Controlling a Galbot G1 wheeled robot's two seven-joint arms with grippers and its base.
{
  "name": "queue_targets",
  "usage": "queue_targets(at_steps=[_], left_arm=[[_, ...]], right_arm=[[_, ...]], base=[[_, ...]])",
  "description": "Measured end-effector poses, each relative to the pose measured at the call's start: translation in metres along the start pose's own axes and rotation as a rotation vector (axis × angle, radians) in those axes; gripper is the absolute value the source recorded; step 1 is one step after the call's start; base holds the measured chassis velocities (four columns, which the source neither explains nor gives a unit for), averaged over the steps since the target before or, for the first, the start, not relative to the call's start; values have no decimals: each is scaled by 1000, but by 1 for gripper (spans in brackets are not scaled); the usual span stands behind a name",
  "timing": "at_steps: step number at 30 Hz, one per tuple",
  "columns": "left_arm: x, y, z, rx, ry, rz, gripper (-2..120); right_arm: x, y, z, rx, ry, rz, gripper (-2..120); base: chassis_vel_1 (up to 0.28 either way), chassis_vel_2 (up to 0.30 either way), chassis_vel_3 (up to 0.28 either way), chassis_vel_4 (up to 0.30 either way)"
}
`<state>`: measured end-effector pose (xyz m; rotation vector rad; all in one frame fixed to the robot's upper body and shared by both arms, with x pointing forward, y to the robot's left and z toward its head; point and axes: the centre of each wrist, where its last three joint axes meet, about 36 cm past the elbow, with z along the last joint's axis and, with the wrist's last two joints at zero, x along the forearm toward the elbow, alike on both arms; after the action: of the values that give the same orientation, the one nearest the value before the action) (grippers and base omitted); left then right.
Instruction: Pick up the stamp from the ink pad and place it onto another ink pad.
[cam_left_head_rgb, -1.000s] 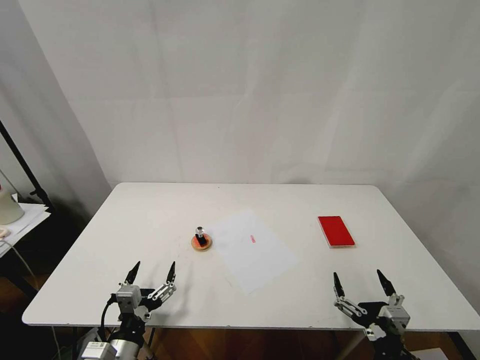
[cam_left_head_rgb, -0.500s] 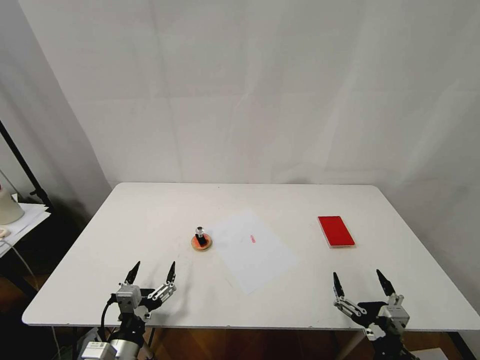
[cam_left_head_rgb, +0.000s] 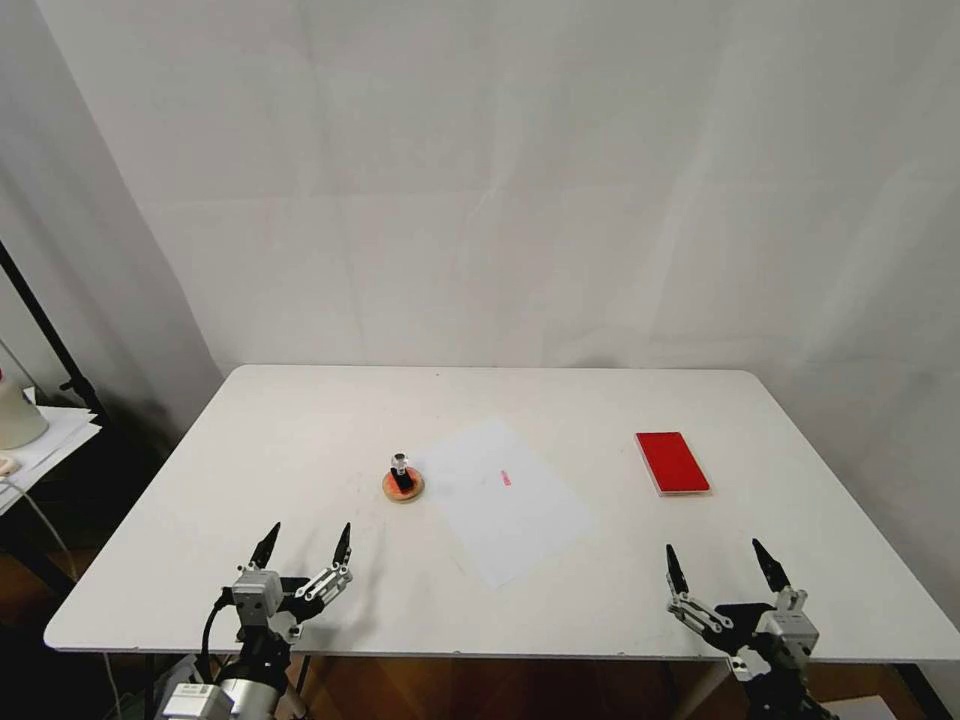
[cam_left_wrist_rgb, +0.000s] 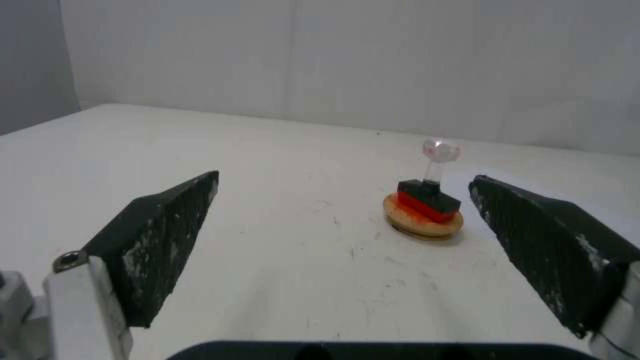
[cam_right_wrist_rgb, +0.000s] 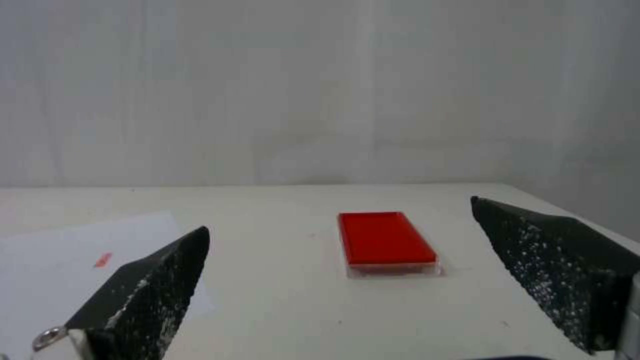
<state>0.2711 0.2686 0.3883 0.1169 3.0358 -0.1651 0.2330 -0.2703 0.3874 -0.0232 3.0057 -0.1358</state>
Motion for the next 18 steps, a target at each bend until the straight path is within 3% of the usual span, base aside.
queue_targets(at_steps=[18], left_arm=[[0,0,0,0,0,0,100]], right_arm=[[0,0,0,0,0,0,100]], base=[[0,0,0,0]])
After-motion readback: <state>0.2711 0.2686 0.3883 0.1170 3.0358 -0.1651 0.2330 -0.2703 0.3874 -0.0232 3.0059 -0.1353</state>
